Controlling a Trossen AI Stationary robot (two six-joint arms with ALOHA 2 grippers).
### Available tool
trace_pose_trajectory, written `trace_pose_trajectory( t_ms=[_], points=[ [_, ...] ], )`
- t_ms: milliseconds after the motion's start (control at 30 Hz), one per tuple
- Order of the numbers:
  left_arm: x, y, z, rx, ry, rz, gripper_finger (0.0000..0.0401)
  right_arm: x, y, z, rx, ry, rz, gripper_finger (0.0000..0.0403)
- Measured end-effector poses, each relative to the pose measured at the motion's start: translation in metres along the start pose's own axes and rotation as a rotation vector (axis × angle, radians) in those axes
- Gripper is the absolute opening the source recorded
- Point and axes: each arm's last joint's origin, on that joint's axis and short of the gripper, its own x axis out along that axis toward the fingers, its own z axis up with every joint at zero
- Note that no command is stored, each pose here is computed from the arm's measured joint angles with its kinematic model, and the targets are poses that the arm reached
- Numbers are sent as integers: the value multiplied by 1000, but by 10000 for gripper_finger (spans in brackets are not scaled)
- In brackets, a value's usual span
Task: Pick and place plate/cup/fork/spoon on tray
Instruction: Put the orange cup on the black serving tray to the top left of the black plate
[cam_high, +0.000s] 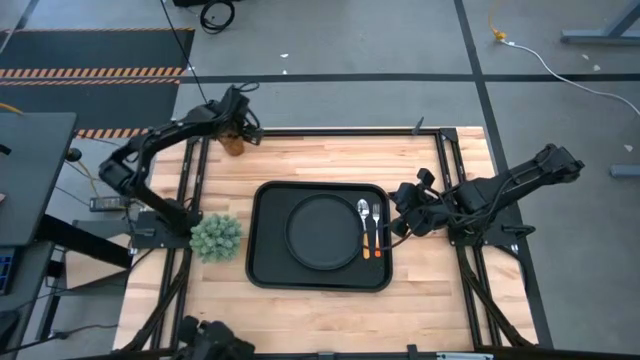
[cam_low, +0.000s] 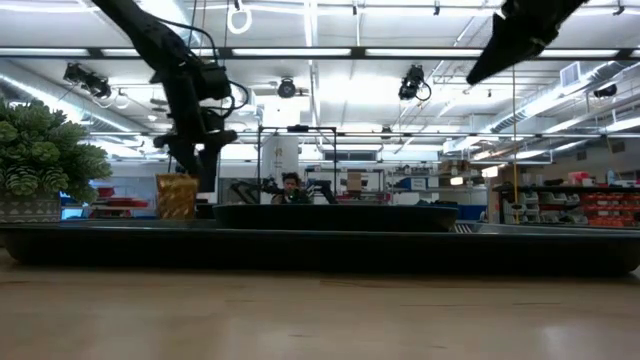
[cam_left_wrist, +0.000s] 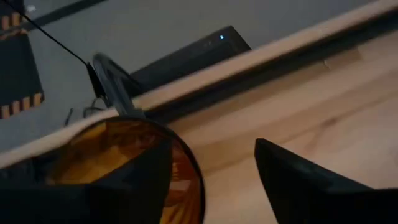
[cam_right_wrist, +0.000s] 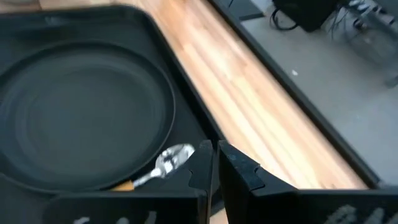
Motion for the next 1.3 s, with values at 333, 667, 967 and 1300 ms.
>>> trace_pose_trajectory(
  t_ms=[333,667,967,1300],
  points=[
    [-5,-2,21,-18,-56,20,246,13,2,-23,16,75,-1,32],
    [-5,0,9,-33,49,98,223,14,2,-25,10,79,-4,32],
    [0,-4,-1,-10,151,136,195,14,2,-25,3,79,-4,32],
    [24,-20,-16,67,299,134,193,14,2,-25,-5,80,-4,32]
  ],
)
